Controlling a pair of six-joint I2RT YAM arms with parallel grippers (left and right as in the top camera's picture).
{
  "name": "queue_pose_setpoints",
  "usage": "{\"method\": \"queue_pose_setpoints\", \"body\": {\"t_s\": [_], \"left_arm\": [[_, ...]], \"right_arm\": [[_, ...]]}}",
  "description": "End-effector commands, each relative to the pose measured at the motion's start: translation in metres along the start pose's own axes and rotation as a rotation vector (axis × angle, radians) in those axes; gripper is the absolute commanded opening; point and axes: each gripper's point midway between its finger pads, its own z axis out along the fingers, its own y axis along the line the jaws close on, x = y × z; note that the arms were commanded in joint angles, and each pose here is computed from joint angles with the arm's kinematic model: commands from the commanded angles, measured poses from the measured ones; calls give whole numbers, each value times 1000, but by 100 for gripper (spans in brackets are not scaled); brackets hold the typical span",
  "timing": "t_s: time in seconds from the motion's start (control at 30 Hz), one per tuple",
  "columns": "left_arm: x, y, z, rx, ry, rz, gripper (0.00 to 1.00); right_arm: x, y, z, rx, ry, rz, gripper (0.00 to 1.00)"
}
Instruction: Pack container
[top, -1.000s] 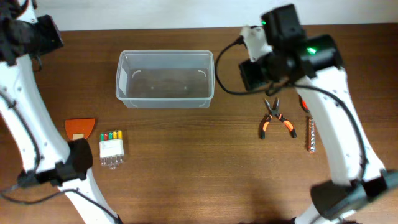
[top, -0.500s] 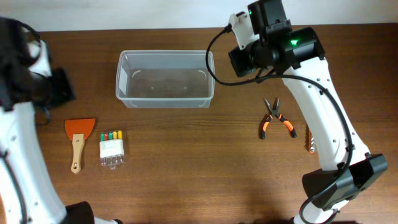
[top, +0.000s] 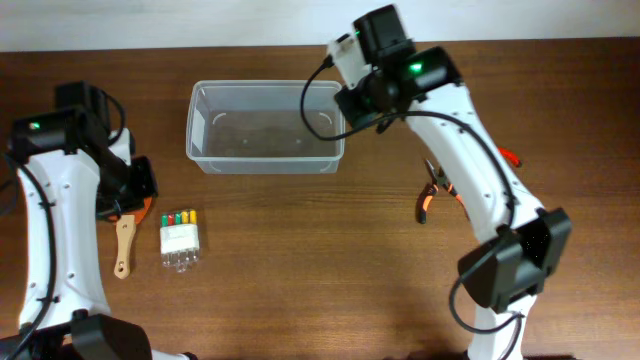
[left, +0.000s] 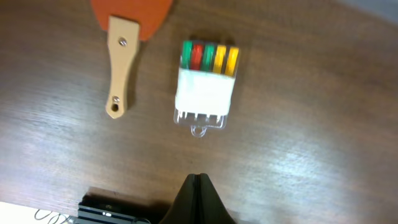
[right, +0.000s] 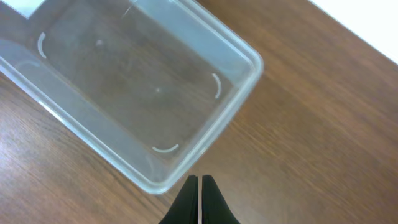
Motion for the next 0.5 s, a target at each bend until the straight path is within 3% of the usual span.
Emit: {"method": "queue_pose_setpoints", "body": {"t_s": [0.0, 0.47], "left_arm": [[12, -14, -5, 22, -38, 78, 2], [23, -52, -17, 44, -120, 219, 2]], "right_arm": [[-3, 7, 13, -9, 8, -31, 4], [37, 38, 86, -121, 184, -41, 4]]}}
